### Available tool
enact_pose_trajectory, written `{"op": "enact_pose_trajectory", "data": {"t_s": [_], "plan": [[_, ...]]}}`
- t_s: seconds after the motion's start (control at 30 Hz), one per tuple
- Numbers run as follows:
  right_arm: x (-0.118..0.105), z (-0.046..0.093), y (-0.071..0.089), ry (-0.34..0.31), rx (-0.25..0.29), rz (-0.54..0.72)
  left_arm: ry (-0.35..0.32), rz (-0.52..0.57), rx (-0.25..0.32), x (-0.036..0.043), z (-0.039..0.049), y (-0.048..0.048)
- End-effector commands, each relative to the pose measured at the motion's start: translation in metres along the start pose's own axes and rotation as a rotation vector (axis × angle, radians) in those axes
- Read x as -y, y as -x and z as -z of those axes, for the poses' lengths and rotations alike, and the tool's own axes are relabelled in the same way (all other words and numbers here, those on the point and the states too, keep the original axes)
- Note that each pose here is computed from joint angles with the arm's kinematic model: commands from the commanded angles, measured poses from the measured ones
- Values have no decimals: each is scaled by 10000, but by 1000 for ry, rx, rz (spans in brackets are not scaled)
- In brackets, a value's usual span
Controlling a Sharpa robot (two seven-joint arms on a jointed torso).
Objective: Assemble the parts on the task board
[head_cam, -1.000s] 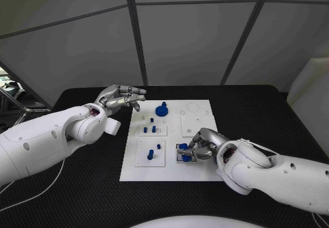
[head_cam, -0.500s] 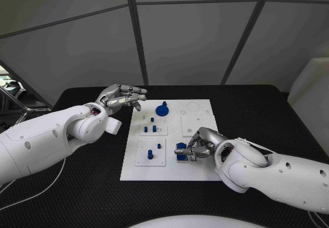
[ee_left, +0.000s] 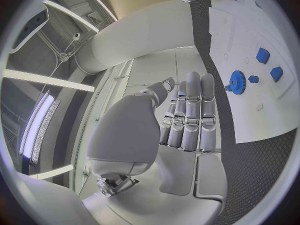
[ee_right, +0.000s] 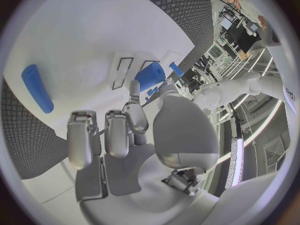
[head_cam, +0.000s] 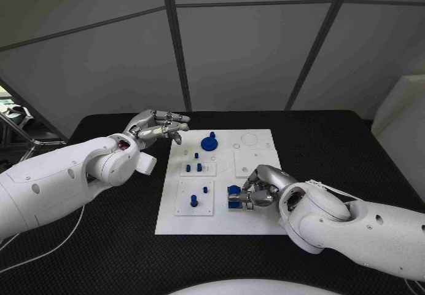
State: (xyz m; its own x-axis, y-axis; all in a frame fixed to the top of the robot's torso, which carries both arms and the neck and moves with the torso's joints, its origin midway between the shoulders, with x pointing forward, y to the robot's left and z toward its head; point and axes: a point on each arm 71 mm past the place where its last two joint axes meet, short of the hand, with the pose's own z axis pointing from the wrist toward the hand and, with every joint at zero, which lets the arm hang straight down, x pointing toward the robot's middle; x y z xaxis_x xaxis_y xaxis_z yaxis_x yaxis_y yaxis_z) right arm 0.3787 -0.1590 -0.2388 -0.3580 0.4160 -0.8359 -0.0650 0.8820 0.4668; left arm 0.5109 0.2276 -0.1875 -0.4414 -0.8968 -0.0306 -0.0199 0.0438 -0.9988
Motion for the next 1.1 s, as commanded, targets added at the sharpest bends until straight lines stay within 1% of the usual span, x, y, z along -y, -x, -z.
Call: {"op": "enact_pose_trajectory", "data": {"t_s": [0.03,0.3,0.5,0.73,0.97,1.1], "plan": [[-51,31,37,64,33,6,-1,7,-11,10,-4,-8],[-42,62,47,80,22,27,0,8,-14,6,-11,-13],[-25,63,54,77,23,32,2,8,-15,3,-12,-12],[-20,34,45,75,23,39,3,8,-16,2,-12,-12],[-50,0,11,94,4,101,4,8,-15,2,-7,-6],[-58,-14,15,97,21,104,5,8,-15,1,-5,-4]]}}
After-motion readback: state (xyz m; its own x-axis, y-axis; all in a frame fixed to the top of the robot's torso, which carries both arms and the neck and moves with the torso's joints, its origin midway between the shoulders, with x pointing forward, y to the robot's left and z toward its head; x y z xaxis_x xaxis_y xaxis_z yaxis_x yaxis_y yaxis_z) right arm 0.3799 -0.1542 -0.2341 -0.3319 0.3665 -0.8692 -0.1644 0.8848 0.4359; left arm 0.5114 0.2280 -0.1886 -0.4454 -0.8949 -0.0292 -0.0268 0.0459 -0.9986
